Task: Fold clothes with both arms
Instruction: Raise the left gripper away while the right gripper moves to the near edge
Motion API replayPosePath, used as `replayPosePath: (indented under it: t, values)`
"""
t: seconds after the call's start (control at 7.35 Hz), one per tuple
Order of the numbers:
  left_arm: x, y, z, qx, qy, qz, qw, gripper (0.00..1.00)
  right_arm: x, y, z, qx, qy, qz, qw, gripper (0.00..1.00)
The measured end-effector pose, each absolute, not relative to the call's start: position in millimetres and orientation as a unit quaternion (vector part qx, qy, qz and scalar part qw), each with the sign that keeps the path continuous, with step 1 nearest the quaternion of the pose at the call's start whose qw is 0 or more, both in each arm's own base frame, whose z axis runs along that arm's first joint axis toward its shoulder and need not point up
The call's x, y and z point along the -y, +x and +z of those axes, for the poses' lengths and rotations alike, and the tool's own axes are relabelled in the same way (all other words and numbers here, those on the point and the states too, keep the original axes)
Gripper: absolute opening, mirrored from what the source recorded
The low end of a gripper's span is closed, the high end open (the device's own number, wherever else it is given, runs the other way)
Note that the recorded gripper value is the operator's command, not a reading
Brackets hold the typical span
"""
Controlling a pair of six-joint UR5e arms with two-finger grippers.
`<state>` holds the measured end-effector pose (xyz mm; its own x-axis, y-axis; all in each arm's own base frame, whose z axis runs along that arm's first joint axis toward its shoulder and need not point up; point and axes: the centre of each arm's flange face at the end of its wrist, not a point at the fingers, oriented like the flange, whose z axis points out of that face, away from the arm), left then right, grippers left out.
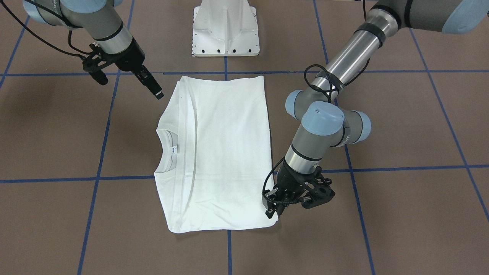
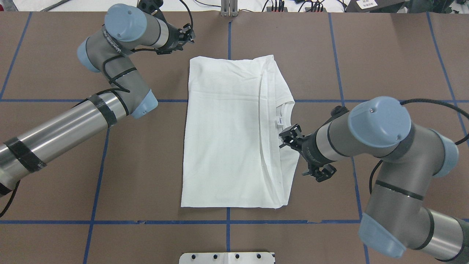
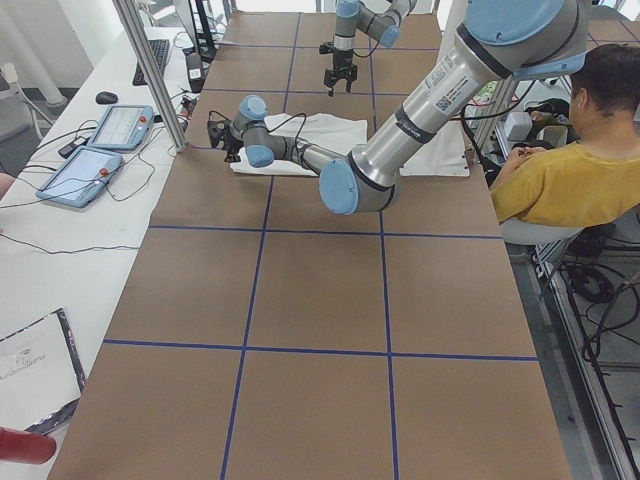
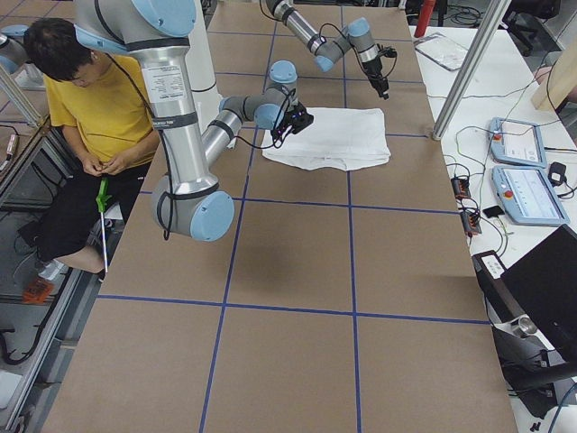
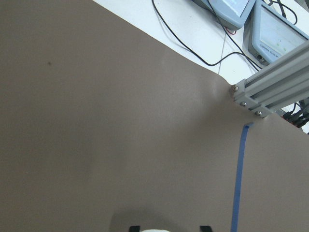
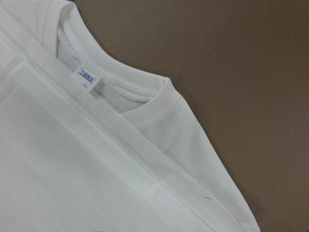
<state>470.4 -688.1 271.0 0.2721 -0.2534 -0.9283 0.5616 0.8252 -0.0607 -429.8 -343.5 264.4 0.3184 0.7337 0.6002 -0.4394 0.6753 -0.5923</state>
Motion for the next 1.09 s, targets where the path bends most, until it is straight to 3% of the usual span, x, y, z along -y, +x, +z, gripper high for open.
replayPosePath:
  t: [0.54,1.09]
  values:
    - [658.1,373.6,294.8,-0.584,0.11,-0.212,0.776,0.51,282.5,-501.7,267.1,0.409,-0.063,0.227,0.882,1.0]
    - [647.9,354.8,300.2,-0.589,0.109,-0.207,0.774,0.51,273.7,-533.7,289.8,0.341,-0.002,0.145,0.929,1.0]
